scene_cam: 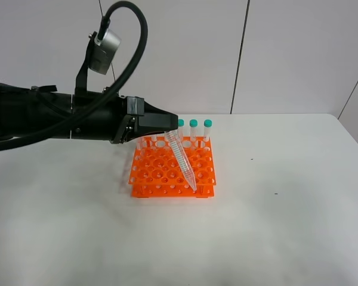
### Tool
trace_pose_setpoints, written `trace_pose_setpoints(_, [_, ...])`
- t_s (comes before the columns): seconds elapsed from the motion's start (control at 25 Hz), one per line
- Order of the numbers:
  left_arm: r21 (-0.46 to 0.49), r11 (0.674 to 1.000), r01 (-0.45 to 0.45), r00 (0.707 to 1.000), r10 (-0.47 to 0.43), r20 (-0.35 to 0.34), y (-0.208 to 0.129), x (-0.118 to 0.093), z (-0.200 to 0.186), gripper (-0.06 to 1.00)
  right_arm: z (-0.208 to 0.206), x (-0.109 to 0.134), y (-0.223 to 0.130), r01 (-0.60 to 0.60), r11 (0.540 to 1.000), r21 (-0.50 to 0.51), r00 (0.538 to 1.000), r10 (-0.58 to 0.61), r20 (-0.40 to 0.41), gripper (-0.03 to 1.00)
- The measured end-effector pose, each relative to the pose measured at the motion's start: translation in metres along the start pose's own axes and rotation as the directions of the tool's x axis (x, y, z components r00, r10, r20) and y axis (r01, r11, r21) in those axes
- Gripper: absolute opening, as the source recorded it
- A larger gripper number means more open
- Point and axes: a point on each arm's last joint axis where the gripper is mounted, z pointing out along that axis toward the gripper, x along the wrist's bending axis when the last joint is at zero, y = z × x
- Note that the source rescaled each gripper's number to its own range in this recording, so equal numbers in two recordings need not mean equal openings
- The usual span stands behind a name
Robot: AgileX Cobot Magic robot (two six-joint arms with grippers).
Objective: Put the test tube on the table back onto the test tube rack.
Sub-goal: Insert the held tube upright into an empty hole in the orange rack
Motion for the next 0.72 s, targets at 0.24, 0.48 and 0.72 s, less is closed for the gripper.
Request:
trace_pose_setpoints(0.24, [-0.105,0.991,-0.088,0.995,0.092,0.039,0.013,-0.036,-0.030,0.00,0.000,0.000,0.000,0.000,1.000,0.000,1.000,0.000,0.000,1.00])
trace_pose_setpoints(0.48, [-0.217,0.954,-0.208,0.978,0.204,-0.044,0.021,-0.060,-0.062,0.00,0.000,0.000,0.000,0.000,1.000,0.000,1.000,0.000,-0.001,1.00])
trace_pose_setpoints(0.72, [-0.190,0.888,-0.418,0.896,0.370,-0.246,0.023,-0.061,-0.080,0.00,0.000,0.000,0.000,0.000,1.000,0.000,1.000,0.000,-0.001,1.00])
